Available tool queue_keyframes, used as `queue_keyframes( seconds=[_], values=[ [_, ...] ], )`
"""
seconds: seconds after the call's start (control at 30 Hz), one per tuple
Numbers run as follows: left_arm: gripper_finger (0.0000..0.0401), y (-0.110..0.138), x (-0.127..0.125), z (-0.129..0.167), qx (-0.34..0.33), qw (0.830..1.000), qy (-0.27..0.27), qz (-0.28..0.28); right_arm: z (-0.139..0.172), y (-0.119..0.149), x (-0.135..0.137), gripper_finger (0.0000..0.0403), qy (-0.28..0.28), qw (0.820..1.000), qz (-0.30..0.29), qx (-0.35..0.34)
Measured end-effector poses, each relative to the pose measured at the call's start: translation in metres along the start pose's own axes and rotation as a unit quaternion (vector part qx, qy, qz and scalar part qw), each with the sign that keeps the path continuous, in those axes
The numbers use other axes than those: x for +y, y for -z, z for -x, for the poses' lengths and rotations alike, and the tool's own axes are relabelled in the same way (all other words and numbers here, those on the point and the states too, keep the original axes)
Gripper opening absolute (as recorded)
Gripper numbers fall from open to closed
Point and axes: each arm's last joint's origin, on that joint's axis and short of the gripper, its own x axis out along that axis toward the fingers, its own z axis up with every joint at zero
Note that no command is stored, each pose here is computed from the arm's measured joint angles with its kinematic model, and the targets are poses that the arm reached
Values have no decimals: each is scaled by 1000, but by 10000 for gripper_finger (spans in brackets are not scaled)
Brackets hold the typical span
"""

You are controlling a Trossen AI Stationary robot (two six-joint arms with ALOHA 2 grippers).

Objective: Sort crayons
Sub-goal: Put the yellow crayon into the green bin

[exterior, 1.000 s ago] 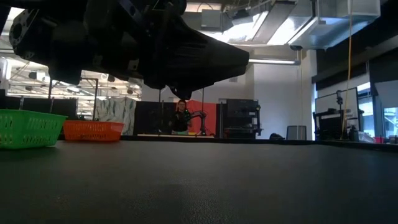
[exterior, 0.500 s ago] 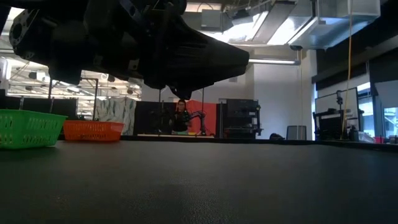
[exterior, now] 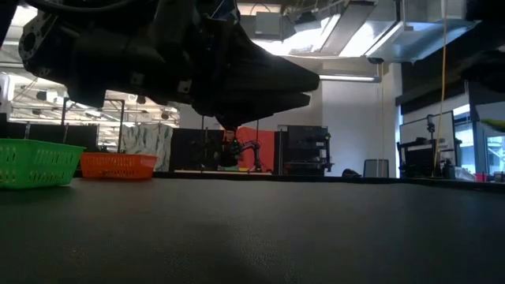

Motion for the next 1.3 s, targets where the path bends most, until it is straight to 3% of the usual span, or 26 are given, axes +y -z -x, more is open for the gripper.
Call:
queue_keyframes(
  seconds=[0.17, 0.4, 0.8, 1.07, 1.3],
  values=[
    [174, 0, 0, 0, 1, 1000, -2, 0, -15, -16, -10, 11, -26, 998, 25, -57],
    [174, 0, 0, 0, 1, 1000, -2, -3, -33, -24, -21, 11, -17, 983, 46, -179],
    [174, -5, 2, 0, -31, 999, -37, 4, -42, -33, -44, 12, -12, 926, 62, -373],
    [172, -24, 4, -14, -62, 997, -44, -3, -39, -40, -46, 12, 5, 904, 100, -416],
    [151, -36, 0, -23, -75, 996, -43, -25, -49, -39, -43, 12, 14, 902, 122, -413]
  ],
)
